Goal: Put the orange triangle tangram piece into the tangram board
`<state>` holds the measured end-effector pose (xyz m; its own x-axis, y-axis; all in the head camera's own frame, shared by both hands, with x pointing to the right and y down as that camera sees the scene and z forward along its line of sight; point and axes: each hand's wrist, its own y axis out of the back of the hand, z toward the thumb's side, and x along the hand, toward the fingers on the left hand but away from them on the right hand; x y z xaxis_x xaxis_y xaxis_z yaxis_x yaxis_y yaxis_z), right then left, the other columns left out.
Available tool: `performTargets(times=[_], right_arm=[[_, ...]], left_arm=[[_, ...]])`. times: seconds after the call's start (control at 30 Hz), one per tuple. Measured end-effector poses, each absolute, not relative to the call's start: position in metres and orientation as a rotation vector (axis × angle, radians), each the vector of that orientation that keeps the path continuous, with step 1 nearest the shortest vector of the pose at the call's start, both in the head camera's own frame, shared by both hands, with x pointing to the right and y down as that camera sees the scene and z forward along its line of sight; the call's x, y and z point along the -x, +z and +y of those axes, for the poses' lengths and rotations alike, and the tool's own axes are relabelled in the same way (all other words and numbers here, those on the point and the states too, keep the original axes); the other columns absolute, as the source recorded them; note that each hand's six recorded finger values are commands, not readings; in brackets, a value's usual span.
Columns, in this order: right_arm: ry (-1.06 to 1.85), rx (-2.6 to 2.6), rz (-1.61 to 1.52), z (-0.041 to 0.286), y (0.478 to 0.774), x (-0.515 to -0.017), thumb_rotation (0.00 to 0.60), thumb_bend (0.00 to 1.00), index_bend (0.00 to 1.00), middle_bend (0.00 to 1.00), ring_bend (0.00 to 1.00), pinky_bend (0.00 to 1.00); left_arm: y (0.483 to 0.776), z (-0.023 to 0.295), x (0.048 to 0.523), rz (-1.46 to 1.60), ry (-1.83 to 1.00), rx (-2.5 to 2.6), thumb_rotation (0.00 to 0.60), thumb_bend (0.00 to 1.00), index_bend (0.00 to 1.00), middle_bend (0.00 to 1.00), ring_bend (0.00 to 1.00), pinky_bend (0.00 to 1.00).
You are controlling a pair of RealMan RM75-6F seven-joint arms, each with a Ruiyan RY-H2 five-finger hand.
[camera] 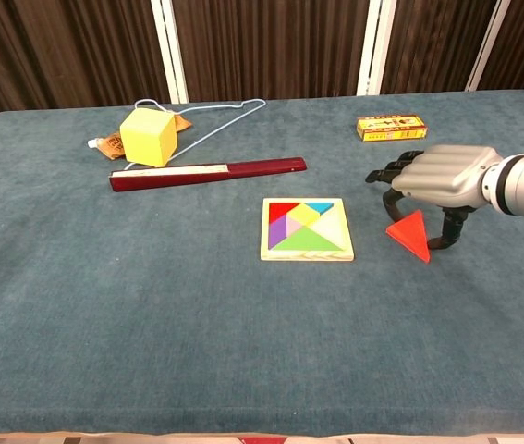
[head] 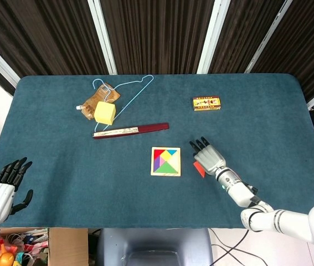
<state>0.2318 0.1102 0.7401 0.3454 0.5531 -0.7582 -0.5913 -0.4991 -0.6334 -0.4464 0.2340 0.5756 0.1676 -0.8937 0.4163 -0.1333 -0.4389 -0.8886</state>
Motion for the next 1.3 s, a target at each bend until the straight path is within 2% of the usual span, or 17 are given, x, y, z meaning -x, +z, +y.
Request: performTargets(times=[0.13,0.37,0.83,1.3], right_arm=[[1.381,1.569,0.040,0.111,0.740,-0.232,0.600,0.50,0.62,0.00,0.00,0.00],[1.386,1.574,0.026,0.109,0.738,-0.233,0.600,0.53,0.63,0.00,0.00,0.00],[1.389,1.647,-0.076,0.099,0.725,-0.232,0.600,0.54,0.64,0.00,0.00,0.00],[1.248,1.600,-0.059,0.082,0.710,-0.179,0.600,0.54,0.64,0.01,0.00,0.00]], left_arm=[[0.576,0.233,0.446,0.983,-1.331,1.726,0.600,0.48,0.00,0.00,0.00,0.11],[0.576,0.234,0.446,0.983,-1.332,1.727,0.600,0.48,0.00,0.00,0.00,0.11],[0.578,0.234,0.445,0.976,-1.336,1.727,0.600,0.48,0.00,0.00,0.00,0.12],[0.581,0.233,0.444,0.968,-1.347,1.722,0.600,0.48,0.00,0.00,0.00,0.12]])
